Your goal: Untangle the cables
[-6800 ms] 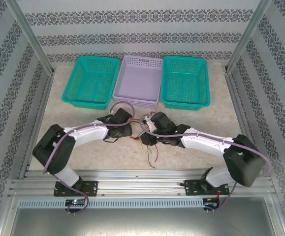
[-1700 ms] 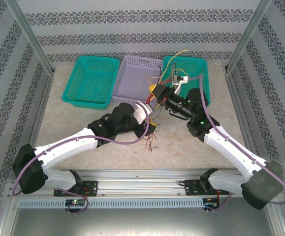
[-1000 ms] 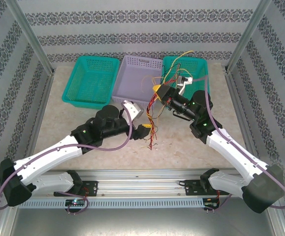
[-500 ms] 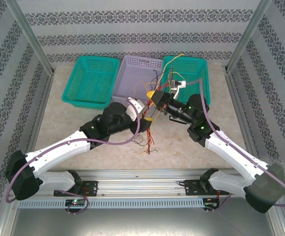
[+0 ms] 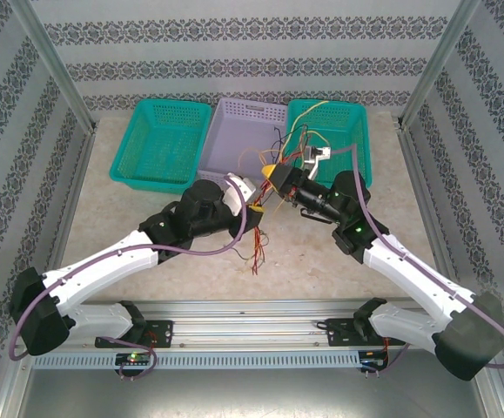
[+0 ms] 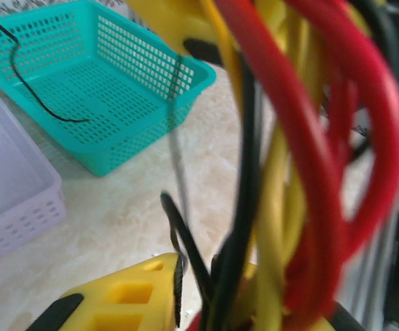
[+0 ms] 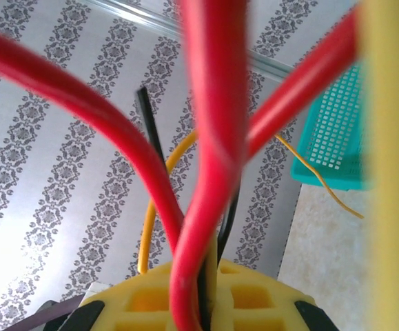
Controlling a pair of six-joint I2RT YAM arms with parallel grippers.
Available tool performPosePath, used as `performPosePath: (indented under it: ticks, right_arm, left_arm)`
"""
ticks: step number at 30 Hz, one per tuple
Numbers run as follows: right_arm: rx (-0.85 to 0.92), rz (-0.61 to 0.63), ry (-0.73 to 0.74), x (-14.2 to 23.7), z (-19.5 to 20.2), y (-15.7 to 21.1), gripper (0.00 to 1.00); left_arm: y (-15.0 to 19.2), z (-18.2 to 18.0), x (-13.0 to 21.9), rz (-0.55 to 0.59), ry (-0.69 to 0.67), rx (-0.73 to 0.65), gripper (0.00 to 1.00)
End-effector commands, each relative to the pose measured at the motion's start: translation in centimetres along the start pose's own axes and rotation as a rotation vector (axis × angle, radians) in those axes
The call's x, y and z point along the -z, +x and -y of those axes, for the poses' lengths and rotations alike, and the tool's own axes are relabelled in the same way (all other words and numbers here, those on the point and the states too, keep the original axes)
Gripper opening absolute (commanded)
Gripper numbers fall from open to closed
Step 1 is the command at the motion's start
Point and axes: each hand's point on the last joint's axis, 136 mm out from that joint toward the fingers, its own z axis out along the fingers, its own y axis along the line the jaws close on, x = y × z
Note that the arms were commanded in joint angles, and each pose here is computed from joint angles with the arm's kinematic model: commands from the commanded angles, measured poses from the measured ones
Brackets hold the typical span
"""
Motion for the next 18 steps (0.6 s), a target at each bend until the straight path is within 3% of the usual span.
performPosePath:
  ticks: [1,3,6,10,15,18]
  right_arm:
    - [0.082,0.064,0.047,1.4,0.9,-1.1,0.00]
    - [0.118,0.082,0.074,1.7,1.3,-1.5,0.00]
    - [0.148,0.098,0.123,2.1,2.4,-2.1,0.00]
    - [0.134,0.112,0.151,2.2,3.8,-2.8,0.02]
    - [0.150,0.089,0.136,2.2,3.6,-2.9,0.26]
    - [0.182,0.085,0.122,2.6,2.7,-3.0,0.46]
  left_arm:
    - [-0.6,1.2,2.4,-0.032,0.057,0.004,0.09]
    - [0.7,1.4,2.9,-0.087,0.064,0.006,0.01]
    - [2.5,1.6,3.5,-0.157,0.072,-0.006,0.00]
    - [2.9,1.6,3.9,-0.141,0.069,-0.008,0.00]
    - [2.8,1.9,3.0,-0.153,0.100,0.023,0.00]
    - [2.4,2.1,2.1,-0.157,0.130,0.074,0.00]
